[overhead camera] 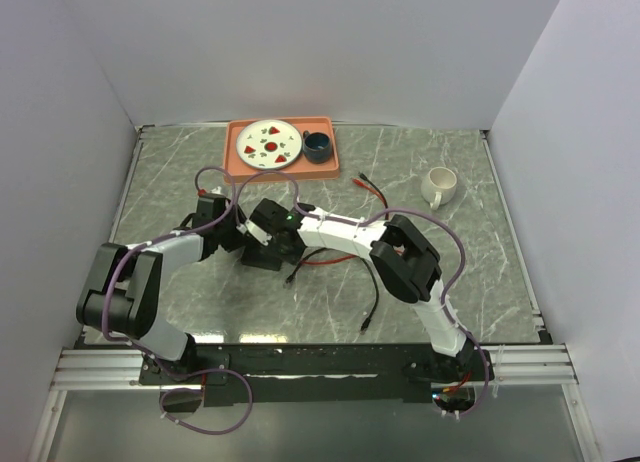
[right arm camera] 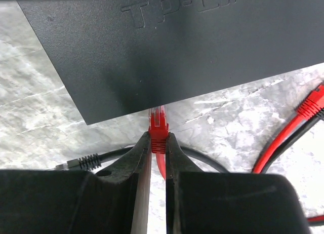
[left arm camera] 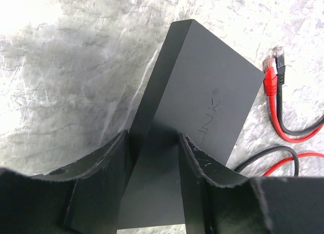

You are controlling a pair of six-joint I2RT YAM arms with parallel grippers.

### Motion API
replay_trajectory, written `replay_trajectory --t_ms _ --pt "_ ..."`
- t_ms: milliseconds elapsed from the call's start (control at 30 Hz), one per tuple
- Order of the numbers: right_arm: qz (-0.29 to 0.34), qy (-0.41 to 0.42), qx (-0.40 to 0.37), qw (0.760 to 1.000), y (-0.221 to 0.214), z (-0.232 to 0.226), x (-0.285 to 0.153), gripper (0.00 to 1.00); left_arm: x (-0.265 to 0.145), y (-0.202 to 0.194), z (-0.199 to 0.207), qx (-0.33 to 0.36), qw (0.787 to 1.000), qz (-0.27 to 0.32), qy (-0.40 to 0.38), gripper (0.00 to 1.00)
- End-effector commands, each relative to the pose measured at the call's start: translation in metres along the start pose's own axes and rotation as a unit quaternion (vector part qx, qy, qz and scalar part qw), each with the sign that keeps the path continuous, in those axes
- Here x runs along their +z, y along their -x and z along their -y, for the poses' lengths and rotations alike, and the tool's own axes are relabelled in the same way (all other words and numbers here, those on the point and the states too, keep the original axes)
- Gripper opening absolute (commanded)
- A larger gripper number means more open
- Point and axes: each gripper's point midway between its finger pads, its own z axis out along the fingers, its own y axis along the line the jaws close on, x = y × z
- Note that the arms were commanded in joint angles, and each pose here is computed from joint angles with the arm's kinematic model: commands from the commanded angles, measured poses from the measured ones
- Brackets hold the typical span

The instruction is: Insert the plug into the switch port

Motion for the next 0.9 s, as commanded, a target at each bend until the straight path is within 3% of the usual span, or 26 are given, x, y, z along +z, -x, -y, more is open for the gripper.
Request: replay_trajectory --t_ms 0,267,500,867 --pt "-0.001 -0.051 0.023 0.998 0.003 0.031 0.016 0.00 -0.006 -0.070 -0.020 -0.001 0.992 -0.124 0.029 0.35" --pt "-0.020 -0.076 -0.002 0.997 0.009 0.038 0.015 0.00 -0.010 -0.068 -0.011 0.000 0.993 -0.118 0.011 0.33" --pt "0.015 -0.057 0.004 0.998 0.019 0.032 0.002 0.00 -0.008 -0.070 -0.010 0.003 0.993 -0.117 0.013 0.33" --pt "0.003 -0.051 -0.015 0.999 -0.006 0.018 -0.001 0.00 -0.007 -0.069 -0.011 -0.001 0.994 -0.112 0.014 0.32"
